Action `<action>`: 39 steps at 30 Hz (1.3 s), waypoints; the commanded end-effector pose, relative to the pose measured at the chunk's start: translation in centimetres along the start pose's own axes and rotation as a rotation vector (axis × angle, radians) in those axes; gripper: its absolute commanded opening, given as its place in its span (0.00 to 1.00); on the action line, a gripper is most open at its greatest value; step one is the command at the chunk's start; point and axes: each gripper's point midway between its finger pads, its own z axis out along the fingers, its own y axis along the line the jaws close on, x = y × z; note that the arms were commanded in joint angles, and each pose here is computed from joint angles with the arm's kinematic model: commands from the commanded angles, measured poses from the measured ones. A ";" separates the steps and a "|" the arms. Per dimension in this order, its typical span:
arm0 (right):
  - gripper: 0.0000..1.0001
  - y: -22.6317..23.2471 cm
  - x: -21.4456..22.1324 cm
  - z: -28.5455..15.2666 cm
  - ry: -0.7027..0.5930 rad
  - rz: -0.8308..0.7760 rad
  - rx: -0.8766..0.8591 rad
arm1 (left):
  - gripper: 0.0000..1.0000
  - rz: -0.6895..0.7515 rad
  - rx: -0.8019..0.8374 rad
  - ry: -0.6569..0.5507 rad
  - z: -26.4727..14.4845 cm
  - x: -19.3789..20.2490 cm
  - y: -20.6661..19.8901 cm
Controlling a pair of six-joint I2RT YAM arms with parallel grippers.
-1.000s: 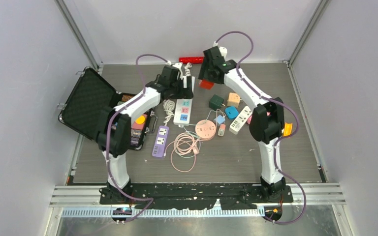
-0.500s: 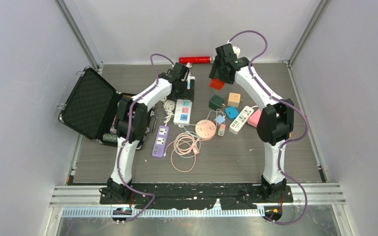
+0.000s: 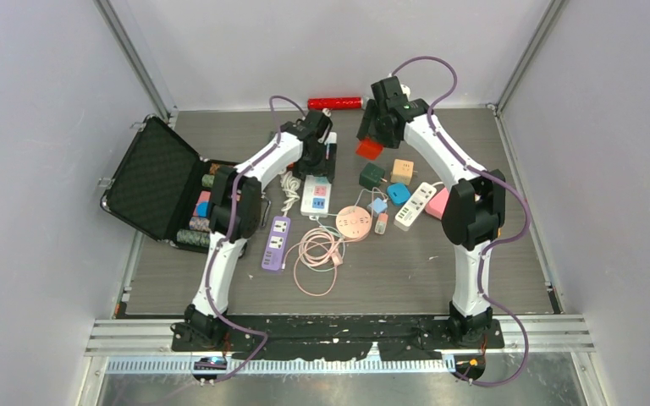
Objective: Insert the plug
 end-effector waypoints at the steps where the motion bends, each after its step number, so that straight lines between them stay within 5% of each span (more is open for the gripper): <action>1: 0.05 0.9 -2.9 -2.7 -0.064 0.025 -0.074 | 0.67 0.012 -0.003 0.101 -0.6 2.7 -1.2; 12: 0.05 -0.1 -2.0 -2.5 -0.021 0.028 -0.069 | 0.63 0.033 0.010 0.231 -1.7 10.0 -2.5; 18: 0.05 1.7 -0.1 -2.3 0.027 -0.027 -0.046 | 0.65 0.019 0.081 0.161 -4.5 9.2 -3.3; 26: 0.06 5.5 1.2 -1.9 0.023 -0.069 -0.042 | 0.93 -0.061 0.092 -0.088 -11.3 2.7 -1.3; 32: 0.05 8.2 2.4 -0.5 0.003 -0.100 -0.046 | 0.96 -0.049 0.108 -0.302 -18.0 -0.7 1.0; 39: 0.05 9.1 3.1 2.3 0.006 -0.137 -0.050 | 0.95 -0.042 0.055 -0.364 -21.5 0.0 4.4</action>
